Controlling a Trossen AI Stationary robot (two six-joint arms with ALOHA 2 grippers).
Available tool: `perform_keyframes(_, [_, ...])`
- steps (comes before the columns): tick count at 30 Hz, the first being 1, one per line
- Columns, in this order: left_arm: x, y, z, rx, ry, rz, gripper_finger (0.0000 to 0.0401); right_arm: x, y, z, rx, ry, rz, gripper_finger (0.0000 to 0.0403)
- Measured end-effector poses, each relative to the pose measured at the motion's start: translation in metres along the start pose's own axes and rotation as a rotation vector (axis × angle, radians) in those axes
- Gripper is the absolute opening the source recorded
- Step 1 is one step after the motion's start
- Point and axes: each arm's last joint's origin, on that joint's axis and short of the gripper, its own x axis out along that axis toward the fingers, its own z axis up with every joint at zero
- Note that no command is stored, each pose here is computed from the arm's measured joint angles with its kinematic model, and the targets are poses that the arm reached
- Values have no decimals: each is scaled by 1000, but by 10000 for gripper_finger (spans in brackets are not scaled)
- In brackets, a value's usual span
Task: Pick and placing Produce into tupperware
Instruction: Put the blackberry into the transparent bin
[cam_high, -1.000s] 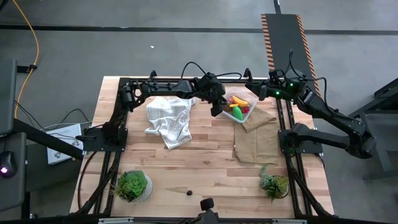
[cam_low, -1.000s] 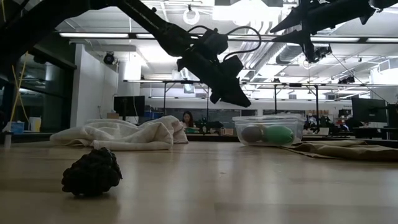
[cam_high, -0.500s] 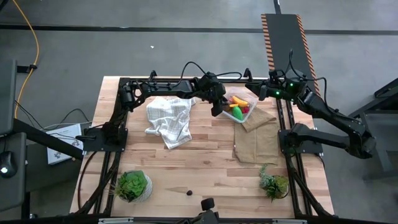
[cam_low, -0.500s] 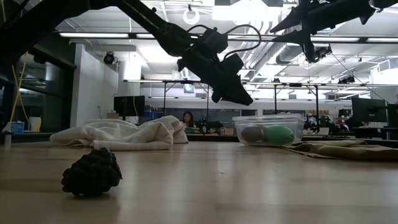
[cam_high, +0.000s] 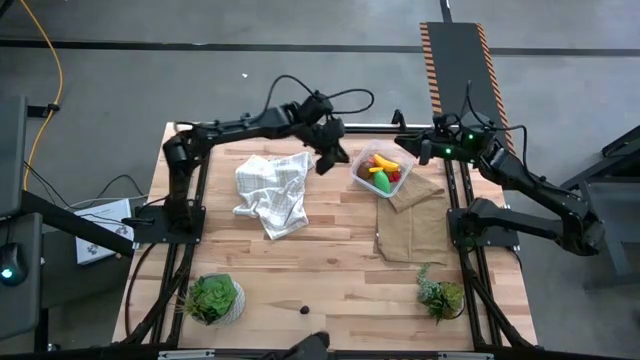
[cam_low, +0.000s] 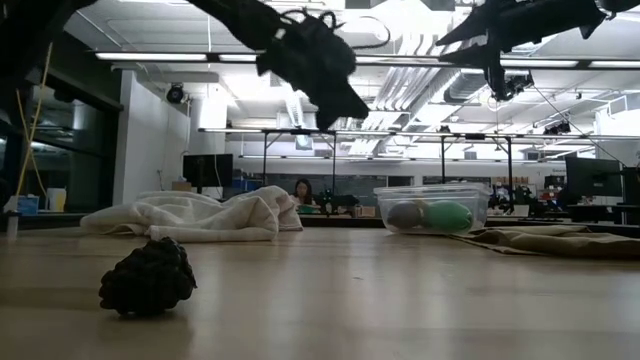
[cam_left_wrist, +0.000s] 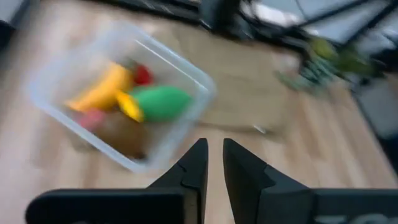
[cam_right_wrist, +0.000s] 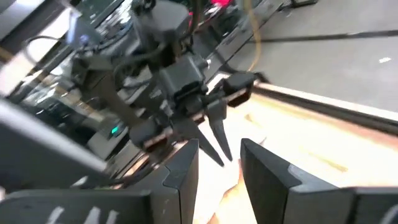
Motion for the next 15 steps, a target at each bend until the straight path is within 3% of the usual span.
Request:
perform_keyframes(8, [-41,-60,0,-20,158,-126,36,0,6,-6,85,175,211,110])
perform_keyframes(15, [-67,-115,-5,-43,275,-183,37,2,10,-18,56,271,226,110])
